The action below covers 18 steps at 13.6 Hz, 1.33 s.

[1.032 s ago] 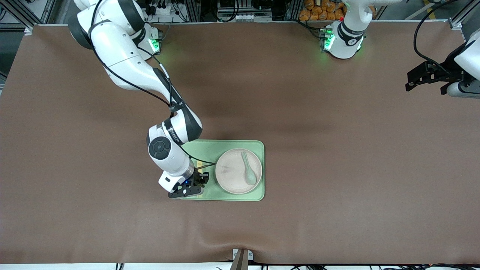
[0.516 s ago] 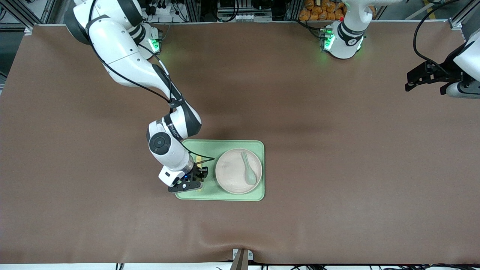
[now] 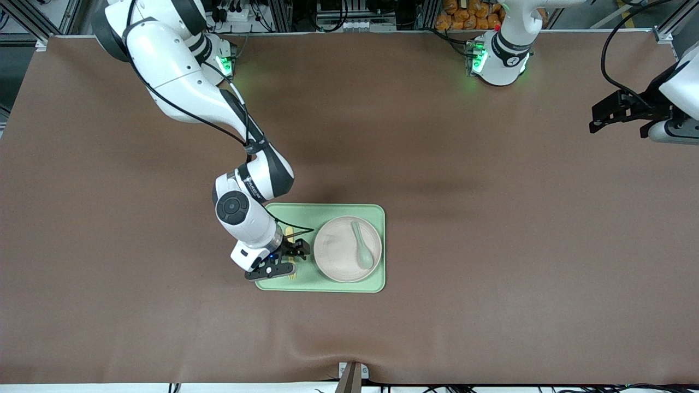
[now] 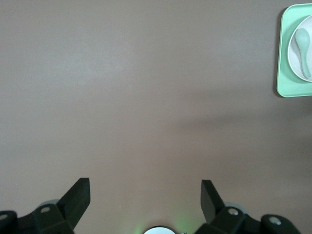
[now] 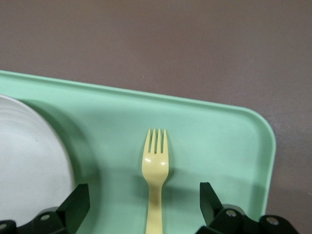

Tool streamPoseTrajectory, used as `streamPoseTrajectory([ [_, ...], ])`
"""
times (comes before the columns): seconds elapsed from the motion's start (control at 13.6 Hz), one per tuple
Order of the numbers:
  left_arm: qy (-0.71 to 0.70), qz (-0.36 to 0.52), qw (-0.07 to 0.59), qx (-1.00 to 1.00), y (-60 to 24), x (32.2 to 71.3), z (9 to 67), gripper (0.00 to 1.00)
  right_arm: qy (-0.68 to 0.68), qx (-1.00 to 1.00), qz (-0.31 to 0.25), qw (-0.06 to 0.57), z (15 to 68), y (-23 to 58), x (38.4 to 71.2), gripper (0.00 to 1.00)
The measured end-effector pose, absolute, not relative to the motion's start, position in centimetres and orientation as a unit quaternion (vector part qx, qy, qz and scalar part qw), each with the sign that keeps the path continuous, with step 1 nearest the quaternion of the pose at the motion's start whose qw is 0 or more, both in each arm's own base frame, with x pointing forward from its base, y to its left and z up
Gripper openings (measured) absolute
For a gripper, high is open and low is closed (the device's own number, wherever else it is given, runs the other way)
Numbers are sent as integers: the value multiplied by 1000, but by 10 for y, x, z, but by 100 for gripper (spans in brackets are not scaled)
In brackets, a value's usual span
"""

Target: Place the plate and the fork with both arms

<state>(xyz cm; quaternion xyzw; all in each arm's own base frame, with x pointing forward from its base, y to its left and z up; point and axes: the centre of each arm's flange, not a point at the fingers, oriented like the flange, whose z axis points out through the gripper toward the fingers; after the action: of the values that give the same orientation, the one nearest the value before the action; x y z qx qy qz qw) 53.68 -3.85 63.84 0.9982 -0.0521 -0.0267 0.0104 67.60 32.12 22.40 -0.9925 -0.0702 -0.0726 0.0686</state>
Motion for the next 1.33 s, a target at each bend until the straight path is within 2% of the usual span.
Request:
streamPoseTrajectory([
  [0.22,-52,-27,10,998,-38,537,638,100,-56,-994,-72,67,277,311,692,100],
  [0.44,-52,-29,10,998,-38,537,637,100,-32,-995,-70,61,342,268,705,100],
  [0.59,-52,-29,10,998,-39,537,637,100,-10,-998,-49,50,384,229,704,100],
  [0.88,-50,-28,10,998,-37,536,638,100,39,-999,-5,32,461,143,690,100],
  [1.33,-27,-21,11,999,-12,533,646,100,63,-998,5,23,564,18,649,100],
])
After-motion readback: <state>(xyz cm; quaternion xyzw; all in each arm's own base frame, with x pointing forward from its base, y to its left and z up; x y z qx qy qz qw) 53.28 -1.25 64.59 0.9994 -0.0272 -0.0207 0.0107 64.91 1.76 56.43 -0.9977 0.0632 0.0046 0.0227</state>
